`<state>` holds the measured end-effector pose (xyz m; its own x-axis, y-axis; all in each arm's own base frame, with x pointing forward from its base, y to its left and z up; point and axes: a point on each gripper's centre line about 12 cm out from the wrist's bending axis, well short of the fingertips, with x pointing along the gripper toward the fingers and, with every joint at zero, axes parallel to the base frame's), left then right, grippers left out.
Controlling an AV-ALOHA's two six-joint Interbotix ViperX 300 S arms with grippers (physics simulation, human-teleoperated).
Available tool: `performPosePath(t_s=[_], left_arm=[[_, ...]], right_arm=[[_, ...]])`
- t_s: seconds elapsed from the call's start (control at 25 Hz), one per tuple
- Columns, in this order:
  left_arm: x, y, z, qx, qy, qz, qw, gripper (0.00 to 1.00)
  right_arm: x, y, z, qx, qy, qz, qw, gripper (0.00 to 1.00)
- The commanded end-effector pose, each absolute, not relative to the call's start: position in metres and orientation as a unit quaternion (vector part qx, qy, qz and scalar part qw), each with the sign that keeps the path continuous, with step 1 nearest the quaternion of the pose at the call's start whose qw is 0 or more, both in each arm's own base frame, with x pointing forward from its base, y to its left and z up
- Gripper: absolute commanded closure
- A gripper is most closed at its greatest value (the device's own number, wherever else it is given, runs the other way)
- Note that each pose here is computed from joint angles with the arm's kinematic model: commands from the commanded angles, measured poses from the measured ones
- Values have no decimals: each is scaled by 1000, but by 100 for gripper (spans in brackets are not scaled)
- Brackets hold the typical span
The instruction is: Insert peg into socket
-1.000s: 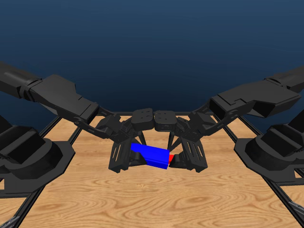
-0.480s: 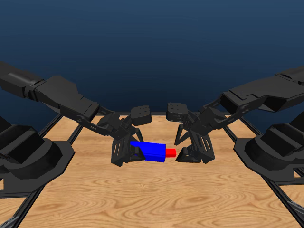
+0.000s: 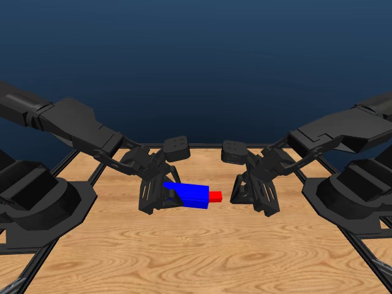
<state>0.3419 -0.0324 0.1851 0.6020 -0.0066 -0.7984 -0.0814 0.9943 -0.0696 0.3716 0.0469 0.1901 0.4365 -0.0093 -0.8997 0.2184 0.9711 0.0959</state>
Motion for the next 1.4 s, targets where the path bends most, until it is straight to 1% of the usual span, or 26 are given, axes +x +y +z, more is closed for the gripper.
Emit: performPosePath(t_s=[0.04,0.08,0.12,0.24,0.32,0.36,0.56,0.64,0.68,0.76,0.84,0.92,1.04,1.16,1.28,1.32,1.36,1.4], left_arm=[[346,-34,200,-53,418,16,907,100],[346,-33,198,-53,418,16,907,100],[348,-34,203,-53,414,16,909,100],[349,-34,199,-54,416,15,908,100],[351,-35,200,-53,411,12,910,100],[352,-35,201,-56,408,13,911,100],[352,-36,190,-64,412,13,909,100],[353,-35,193,-68,404,13,912,100],[353,-35,191,-67,406,12,911,100],[354,-36,191,-68,401,10,914,100],[352,-35,187,-69,405,11,912,100],[352,-35,192,-71,398,10,915,100],[349,-35,187,-70,407,11,911,100],[348,-35,188,-72,400,10,914,100],[347,-36,189,-73,403,11,912,100],[348,-36,189,-73,402,11,913,100],[348,-36,189,-74,403,10,912,100],[348,-36,188,-74,403,11,912,100]], right_arm=[[384,49,197,108,489,-54,864,100],[386,49,197,108,487,-53,865,100],[388,49,196,108,486,-51,866,100],[395,47,199,103,479,-48,870,100],[399,47,201,98,477,-45,872,100],[402,47,202,96,475,-43,874,100],[410,45,205,87,473,-38,876,100],[414,47,207,83,470,-34,878,100],[416,47,207,82,471,-33,878,100],[419,48,207,79,471,-31,878,100],[418,46,206,81,473,-32,876,100],[416,46,203,84,477,-34,874,100],[411,46,199,91,482,-36,871,100],[406,46,197,96,485,-40,869,100],[401,45,196,101,483,-43,869,100],[400,46,197,102,482,-44,869,55],[399,46,197,106,477,-44,871,1],[399,47,197,113,473,-44,873,0]])
